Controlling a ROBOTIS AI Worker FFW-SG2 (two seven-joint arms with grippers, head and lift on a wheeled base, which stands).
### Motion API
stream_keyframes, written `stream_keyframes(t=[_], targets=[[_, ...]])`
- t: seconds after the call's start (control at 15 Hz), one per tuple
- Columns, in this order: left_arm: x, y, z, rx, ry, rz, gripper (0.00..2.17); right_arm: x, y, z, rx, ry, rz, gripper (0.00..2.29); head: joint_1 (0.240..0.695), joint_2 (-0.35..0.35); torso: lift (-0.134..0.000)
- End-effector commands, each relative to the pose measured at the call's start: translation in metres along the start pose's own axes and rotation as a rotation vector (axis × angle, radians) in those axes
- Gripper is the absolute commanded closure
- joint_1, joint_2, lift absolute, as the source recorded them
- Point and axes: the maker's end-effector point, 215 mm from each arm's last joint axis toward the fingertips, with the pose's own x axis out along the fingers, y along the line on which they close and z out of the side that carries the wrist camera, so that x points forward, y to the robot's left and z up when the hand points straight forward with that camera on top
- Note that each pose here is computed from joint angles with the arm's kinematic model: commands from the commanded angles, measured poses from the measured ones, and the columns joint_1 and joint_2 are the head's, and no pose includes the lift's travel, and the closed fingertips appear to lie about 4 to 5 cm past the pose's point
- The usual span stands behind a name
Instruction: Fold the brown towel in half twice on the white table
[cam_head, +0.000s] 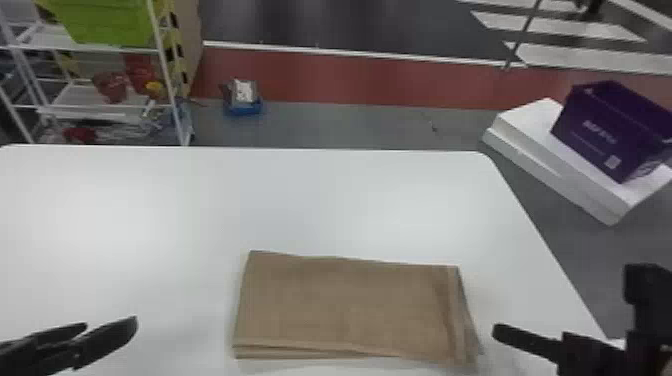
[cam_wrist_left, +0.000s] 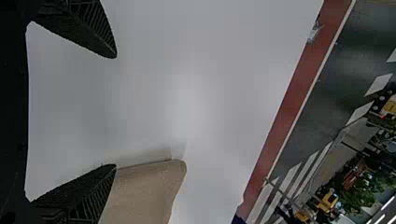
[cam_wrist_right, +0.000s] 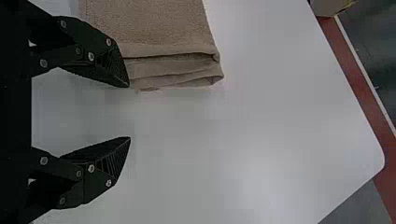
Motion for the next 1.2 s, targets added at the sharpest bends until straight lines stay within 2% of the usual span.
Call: stream_keyframes(t=[0.0, 0.13, 0.27, 0.4, 0.53, 0.6, 0.8, 1.13], targets=[[0.003, -0.007, -0.002, 0.001, 0.003, -0.016, 0.15, 0.003, 0.012, 0.027, -0.002, -0.036, 0.035, 0.58, 0.695, -0.161, -0.124], [0.011, -0.022, -0.009, 0.019, 0.021, -0.039, 0.15, 0.004, 0.021, 0.037, -0.013, -0.052, 0.047, 0.58, 0.695, -0.166, -0.124], [0.014, -0.036, -0.010, 0.066, 0.006, -0.055, 0.15, 0.009, 0.030, 0.048, -0.024, -0.065, 0.055, 0.58, 0.695, -0.174, -0.124], [0.016, -0.040, -0.006, 0.081, -0.006, -0.059, 0.15, 0.016, 0.027, 0.045, -0.013, -0.049, 0.053, 0.59, 0.695, -0.189, -0.124], [0.014, -0.038, -0.001, 0.090, -0.021, -0.054, 0.15, 0.022, 0.028, 0.038, -0.006, -0.024, 0.069, 0.97, 0.695, -0.193, -0.124], [0.014, -0.040, 0.001, 0.091, -0.024, -0.057, 0.15, 0.022, 0.029, 0.038, -0.004, -0.024, 0.073, 1.00, 0.695, -0.191, -0.124], [0.011, -0.053, -0.001, 0.102, -0.025, -0.082, 0.15, 0.030, 0.034, 0.040, 0.009, -0.016, 0.100, 1.00, 0.695, -0.185, -0.124], [0.008, -0.056, 0.004, 0.122, -0.051, -0.092, 0.15, 0.056, 0.048, 0.020, -0.005, 0.062, 0.110, 1.00, 0.695, -0.180, -0.124]])
